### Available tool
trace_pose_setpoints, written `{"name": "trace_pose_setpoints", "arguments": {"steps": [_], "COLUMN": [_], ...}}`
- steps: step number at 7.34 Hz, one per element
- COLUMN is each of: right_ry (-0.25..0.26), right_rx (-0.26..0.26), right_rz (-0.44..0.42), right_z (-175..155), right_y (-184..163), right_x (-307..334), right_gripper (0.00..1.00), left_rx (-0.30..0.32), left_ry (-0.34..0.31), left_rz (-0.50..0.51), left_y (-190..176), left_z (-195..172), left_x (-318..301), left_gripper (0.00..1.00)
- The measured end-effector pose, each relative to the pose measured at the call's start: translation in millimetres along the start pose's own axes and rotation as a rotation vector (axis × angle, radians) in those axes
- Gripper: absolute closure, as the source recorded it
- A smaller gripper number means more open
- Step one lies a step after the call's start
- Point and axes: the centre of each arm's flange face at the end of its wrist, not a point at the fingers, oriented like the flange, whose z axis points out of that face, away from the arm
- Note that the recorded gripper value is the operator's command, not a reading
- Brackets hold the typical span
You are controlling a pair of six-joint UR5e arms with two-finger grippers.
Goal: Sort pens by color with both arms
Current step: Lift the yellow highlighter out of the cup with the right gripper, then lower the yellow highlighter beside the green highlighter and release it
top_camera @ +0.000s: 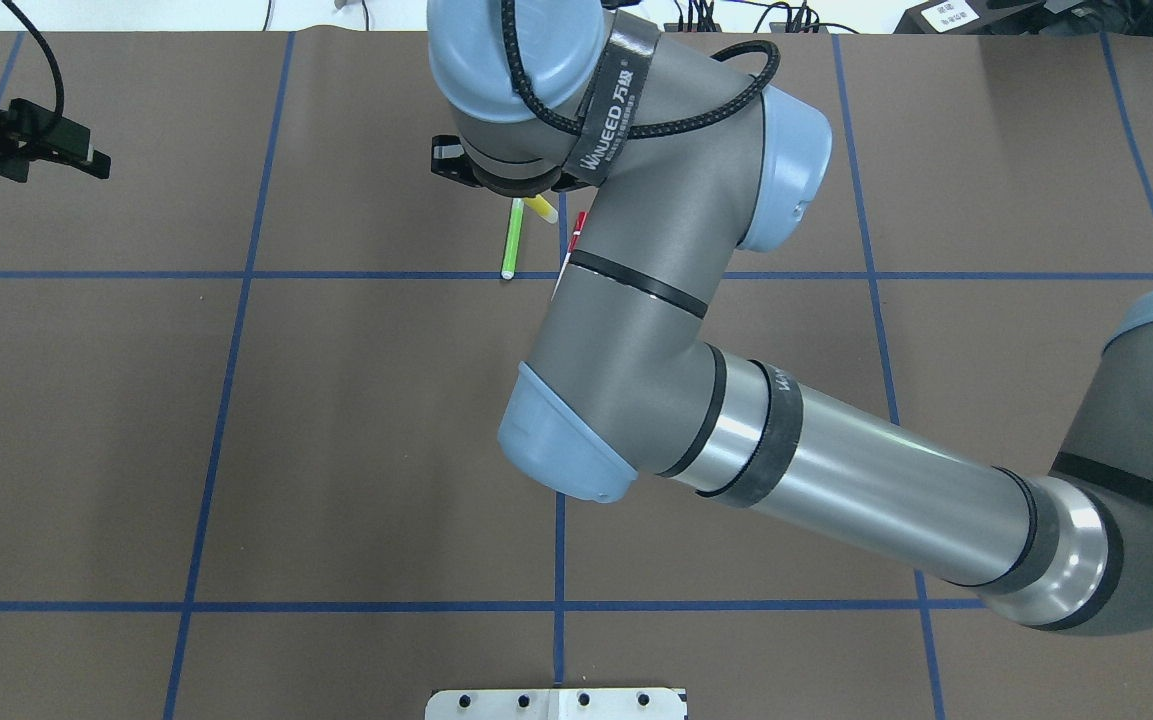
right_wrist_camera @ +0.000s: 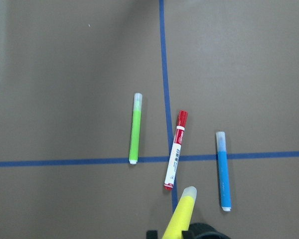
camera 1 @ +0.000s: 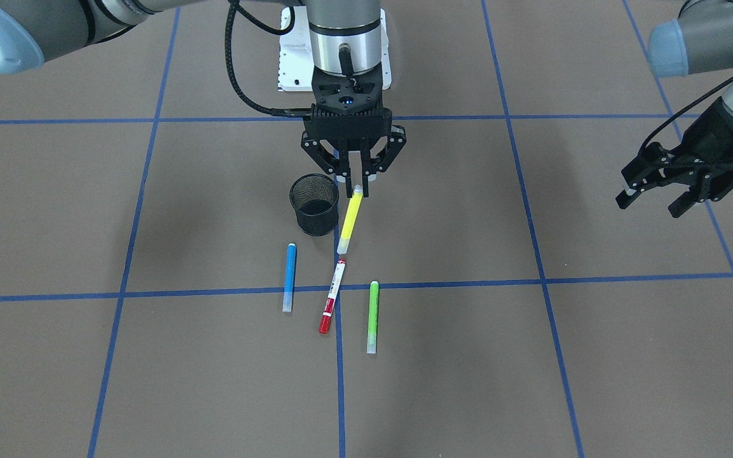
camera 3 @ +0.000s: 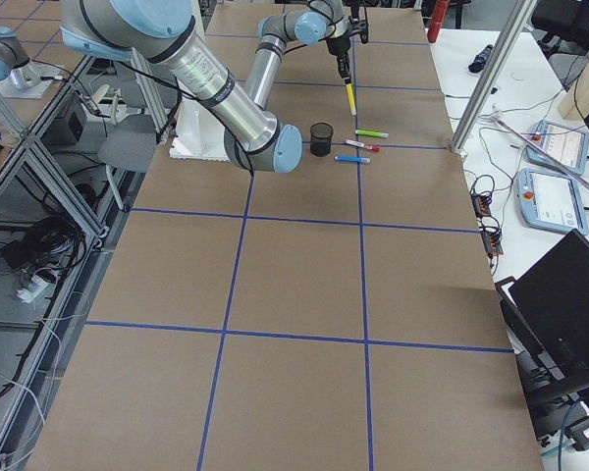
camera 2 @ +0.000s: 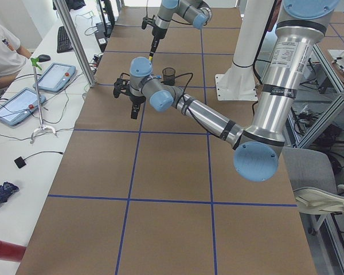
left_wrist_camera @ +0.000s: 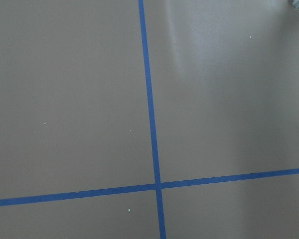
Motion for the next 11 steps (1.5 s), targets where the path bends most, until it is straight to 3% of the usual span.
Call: {"name": "trace_pose_setpoints", "arguments": {"steps": [1, 3, 5, 8, 11], "right_ry": [-0.012, 0.0, 0.031, 0.074, 0.11], "right_rx": [0.074, 0.211, 0.294, 0.336, 0.321], "right_rz": [-0.028, -0.161, -0.301, -0.394, -0.469], "right_z": [12.8, 49.0, 82.7, 125.2, 172.9], "right_y": [-0.1, 15.2, 38.8, 43.1, 64.5], "right_x": [-11.6, -31.6, -44.8, -69.8, -78.7], "right_gripper": [1.0, 1.0, 1.0, 1.0, 1.0], "left_rx": [0.0, -0.001, -0.004, -0.007, -0.012], "left_ry": [0.0, -0.001, -0.004, -0.008, -0.015], "left_rz": [0.0, -0.001, -0.003, -0.006, -0.011], "left_y": [0.0, 0.2, 0.3, 0.5, 0.3], "left_z": [0.0, 0.5, 2.2, 4.9, 9.4], "left_x": [0.0, -0.9, -2.7, -4.7, -7.7], "left_gripper": [0.01, 0.01, 0.01, 0.01, 0.01]}}
